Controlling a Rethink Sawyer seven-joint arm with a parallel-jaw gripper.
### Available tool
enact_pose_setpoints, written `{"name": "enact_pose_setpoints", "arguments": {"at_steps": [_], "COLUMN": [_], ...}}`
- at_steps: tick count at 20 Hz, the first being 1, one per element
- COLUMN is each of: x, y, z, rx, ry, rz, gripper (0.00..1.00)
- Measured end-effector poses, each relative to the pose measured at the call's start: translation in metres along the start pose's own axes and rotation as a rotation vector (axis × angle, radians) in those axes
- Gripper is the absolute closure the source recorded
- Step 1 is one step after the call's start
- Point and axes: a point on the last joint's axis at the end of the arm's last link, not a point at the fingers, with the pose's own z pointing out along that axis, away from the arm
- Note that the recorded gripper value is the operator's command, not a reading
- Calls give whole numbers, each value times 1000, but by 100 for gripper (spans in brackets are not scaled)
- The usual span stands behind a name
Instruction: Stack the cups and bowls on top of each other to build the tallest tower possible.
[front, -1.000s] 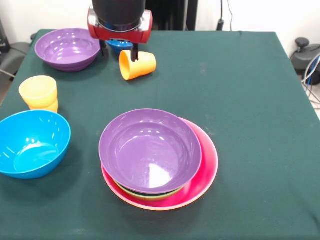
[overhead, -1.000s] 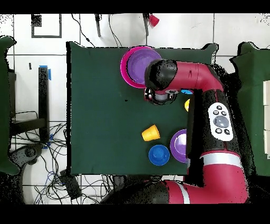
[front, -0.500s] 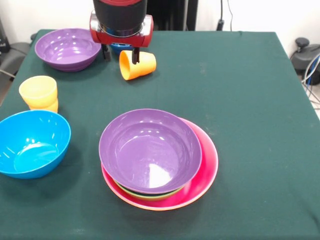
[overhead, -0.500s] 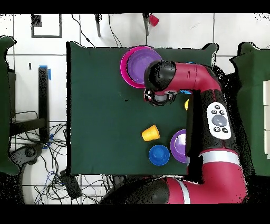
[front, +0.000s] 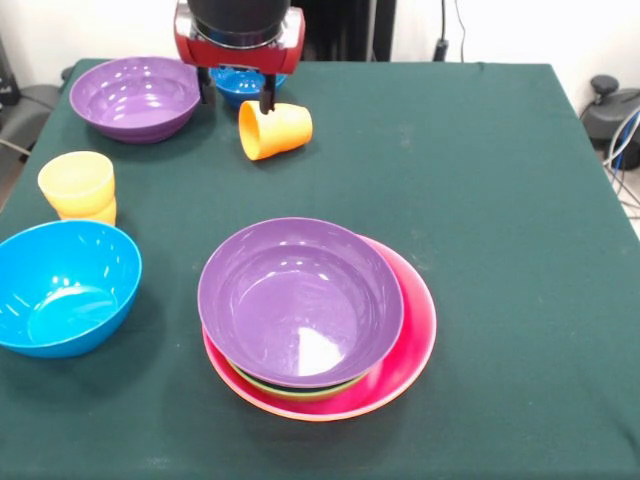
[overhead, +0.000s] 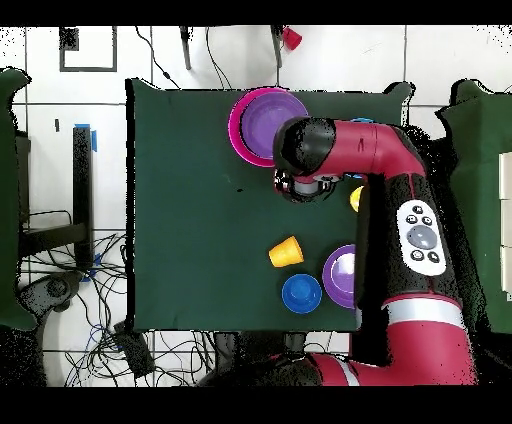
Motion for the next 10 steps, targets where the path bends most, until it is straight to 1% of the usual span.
{"name": "enact_pose_setpoints", "arguments": {"at_steps": [3, 4, 10], "x": [-3, -3, -5], "y": [-6, -11, -24], "z": [-6, -8, -14], "rx": [-3, -8, -25], "ry": [-27, -37, -65], "rz": [8, 14, 29], "gripper": [0, 0, 0]}}
